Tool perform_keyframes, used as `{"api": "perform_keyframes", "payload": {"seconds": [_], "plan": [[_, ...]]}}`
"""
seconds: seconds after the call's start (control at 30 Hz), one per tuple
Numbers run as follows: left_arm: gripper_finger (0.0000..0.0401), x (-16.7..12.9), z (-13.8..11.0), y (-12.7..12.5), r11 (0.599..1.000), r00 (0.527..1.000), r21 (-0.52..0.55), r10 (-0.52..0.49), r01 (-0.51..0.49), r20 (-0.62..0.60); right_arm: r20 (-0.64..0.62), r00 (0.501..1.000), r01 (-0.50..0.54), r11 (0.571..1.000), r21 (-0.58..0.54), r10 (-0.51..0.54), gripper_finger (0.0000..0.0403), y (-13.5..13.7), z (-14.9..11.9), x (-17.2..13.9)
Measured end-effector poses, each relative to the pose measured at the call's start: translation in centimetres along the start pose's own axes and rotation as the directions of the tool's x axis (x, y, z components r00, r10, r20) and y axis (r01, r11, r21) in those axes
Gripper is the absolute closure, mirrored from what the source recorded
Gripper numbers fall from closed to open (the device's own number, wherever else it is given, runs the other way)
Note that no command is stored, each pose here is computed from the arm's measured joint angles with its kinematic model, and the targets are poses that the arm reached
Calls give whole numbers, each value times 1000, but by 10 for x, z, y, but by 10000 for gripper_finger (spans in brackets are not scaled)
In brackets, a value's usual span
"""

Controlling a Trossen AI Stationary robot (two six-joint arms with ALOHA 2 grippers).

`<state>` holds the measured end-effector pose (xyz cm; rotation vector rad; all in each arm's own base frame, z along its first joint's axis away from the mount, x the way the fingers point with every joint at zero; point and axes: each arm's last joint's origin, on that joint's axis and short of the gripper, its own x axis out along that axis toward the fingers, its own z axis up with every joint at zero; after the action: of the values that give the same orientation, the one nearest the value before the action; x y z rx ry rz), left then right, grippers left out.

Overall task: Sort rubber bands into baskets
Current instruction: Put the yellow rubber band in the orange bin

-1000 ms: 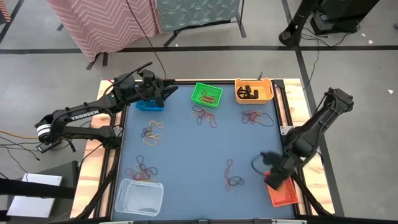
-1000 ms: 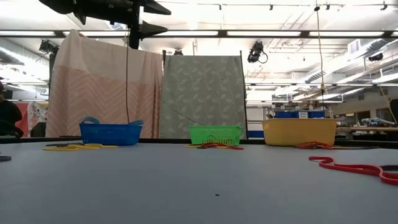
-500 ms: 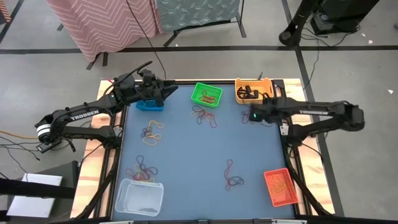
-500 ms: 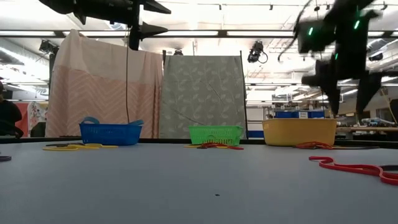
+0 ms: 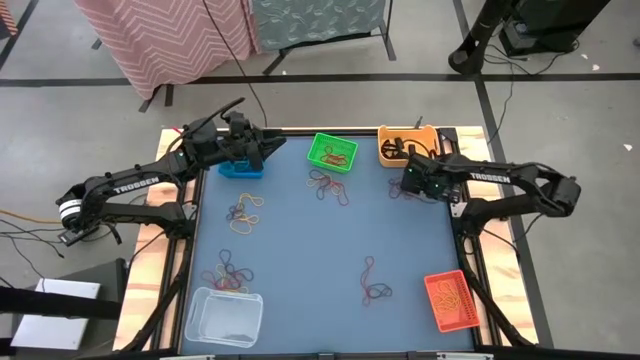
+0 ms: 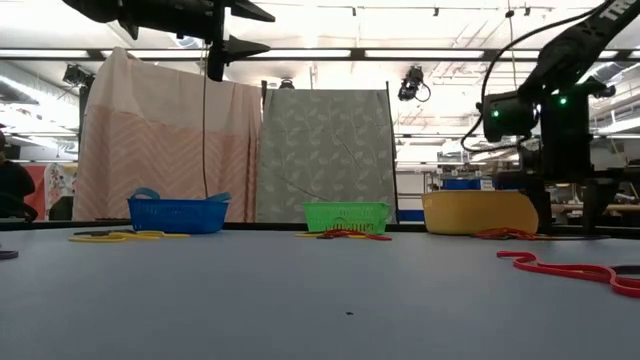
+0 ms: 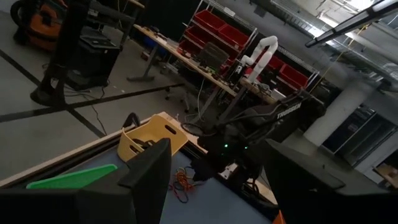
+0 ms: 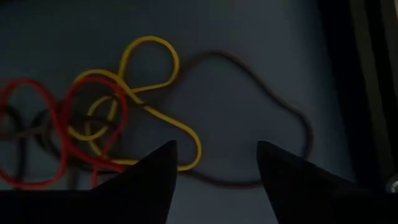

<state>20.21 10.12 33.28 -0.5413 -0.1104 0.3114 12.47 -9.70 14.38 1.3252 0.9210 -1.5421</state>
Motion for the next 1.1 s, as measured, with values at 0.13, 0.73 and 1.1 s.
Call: {"api": "perform_keyframes", "payload": {"seconds": [0.13, 0.73, 1.1], "plan": [[148, 0, 0, 0, 1000, 1000, 4, 0, 0, 0, -9, 1000, 28, 1000, -10, -28, 186, 5, 0, 8], [148, 0, 0, 0, 999, 1000, 52, 1, -1, 0, 21, 1000, 17, 985, -170, -13, 395, 7, -3, 5], [148, 0, 0, 0, 999, 1000, 52, 1, -1, 0, 218, 965, -88, 962, -257, 146, 400, -10, -9, -83]]}}
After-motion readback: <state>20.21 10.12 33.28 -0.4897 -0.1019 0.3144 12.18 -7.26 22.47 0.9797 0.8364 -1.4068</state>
